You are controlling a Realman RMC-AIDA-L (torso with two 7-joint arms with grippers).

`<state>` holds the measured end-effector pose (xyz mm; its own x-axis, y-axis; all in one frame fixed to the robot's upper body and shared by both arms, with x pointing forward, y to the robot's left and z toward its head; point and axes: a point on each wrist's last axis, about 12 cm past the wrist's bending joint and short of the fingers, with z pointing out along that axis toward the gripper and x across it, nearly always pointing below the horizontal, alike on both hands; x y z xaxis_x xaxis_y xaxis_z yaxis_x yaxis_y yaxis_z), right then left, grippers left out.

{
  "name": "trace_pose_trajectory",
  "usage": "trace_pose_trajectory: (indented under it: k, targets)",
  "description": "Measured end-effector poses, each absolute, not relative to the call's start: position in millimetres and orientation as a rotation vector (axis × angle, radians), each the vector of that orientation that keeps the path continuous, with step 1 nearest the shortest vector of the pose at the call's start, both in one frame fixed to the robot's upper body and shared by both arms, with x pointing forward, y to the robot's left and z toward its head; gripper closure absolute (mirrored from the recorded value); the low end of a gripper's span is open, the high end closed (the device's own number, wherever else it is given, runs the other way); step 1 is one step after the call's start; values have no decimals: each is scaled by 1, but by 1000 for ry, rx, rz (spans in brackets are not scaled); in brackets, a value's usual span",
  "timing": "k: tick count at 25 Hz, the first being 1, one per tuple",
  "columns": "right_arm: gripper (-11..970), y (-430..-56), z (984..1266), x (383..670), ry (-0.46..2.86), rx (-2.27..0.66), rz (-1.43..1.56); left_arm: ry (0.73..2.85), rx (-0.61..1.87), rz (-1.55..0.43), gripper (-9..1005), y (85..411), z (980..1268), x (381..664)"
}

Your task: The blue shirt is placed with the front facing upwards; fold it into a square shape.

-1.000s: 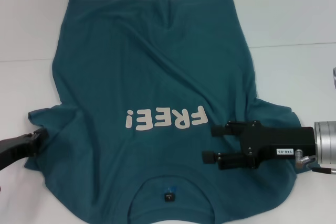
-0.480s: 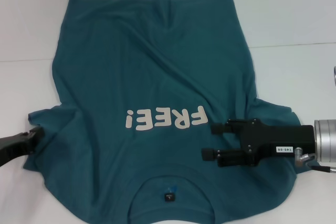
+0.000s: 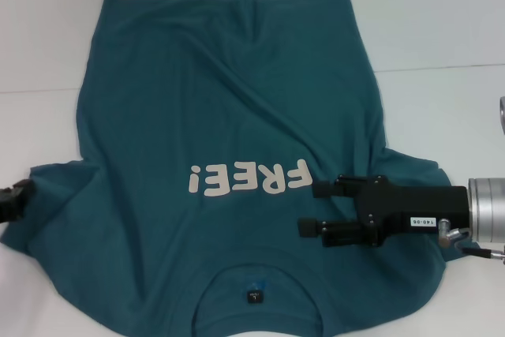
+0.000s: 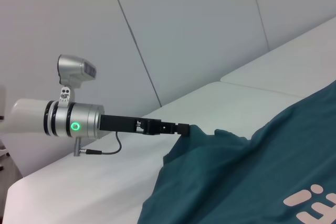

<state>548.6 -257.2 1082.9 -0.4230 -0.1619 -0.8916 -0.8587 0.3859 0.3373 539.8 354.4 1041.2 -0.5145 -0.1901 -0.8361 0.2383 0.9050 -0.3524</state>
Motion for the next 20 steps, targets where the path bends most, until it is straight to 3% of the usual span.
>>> trace_pose_trajectory:
  k: [20]
  targets:
    - [45,-253,1082,549,1841,-867,1104,2016,61,-383,998,374,1066,558]
